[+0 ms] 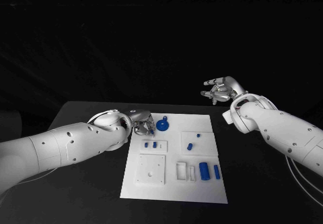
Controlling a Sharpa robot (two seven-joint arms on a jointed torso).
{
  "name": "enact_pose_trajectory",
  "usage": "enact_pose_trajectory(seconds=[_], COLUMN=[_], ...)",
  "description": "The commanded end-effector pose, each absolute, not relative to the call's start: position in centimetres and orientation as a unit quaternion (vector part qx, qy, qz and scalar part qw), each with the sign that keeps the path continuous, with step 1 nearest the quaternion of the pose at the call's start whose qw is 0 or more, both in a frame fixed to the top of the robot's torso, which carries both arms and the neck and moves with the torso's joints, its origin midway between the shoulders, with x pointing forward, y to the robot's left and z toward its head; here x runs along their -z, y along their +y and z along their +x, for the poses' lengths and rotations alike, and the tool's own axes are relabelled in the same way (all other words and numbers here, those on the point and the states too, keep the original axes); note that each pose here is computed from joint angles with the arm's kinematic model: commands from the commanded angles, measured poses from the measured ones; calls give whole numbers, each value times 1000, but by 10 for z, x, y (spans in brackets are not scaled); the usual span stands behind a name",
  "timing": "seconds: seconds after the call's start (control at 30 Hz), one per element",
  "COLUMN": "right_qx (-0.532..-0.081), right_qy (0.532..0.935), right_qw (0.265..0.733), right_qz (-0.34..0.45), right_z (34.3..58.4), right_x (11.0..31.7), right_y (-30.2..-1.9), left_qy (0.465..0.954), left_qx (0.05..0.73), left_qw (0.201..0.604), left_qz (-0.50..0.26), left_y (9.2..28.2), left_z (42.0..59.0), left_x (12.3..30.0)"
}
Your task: Assemble the parts on the task board
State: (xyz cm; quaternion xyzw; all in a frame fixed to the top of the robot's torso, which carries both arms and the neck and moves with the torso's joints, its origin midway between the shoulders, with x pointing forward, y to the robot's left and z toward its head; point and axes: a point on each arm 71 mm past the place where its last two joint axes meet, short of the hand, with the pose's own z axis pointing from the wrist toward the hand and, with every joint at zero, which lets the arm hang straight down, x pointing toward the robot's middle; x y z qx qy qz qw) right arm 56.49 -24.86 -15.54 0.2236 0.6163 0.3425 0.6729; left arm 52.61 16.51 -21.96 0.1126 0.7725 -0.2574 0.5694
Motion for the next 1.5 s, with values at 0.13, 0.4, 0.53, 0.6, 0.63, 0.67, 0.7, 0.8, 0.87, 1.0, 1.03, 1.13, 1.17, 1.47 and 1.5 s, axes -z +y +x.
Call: enact_pose_trajectory(seconds=[0.13,0.4,0.53,0.6,0.63,0.67,0.7,0.8,0.87,1.0,1.03,1.13,1.17,1.47,1.5], right_qx=[-347,-348,-348,-348,-348,-348,-348,-348,-348,-348,-348,-348,-348,-348,-348], right_qy=[618,618,618,618,618,618,618,618,618,619,619,619,619,619,619], right_qw=[671,671,670,670,670,670,670,670,670,670,670,670,670,670,670], right_qz=[218,218,218,218,218,218,218,218,218,218,218,218,218,218,218], right_z=[565,565,565,565,565,565,565,565,565,565,565,565,565,565,565], right_x=[155,156,156,156,156,156,156,156,156,156,156,156,156,156,156], right_y=[-247,-246,-246,-246,-246,-246,-246,-246,-246,-245,-245,-245,-245,-245,-245], left_qy=[779,781,782,783,783,783,783,783,783,783,783,783,784,785,786], left_qx=[257,258,258,258,257,257,257,258,258,259,259,257,257,257,256], left_qw=[560,555,553,553,553,553,552,552,552,552,552,552,552,549,549], left_qz=[118,122,123,123,123,123,123,123,123,123,123,123,123,126,126], left_y=[163,162,161,162,162,162,162,161,161,161,161,161,161,159,159], left_z=[525,523,523,523,523,523,523,522,522,522,522,522,522,520,520], left_x=[224,228,229,229,229,229,229,229,229,229,229,230,230,233,233])
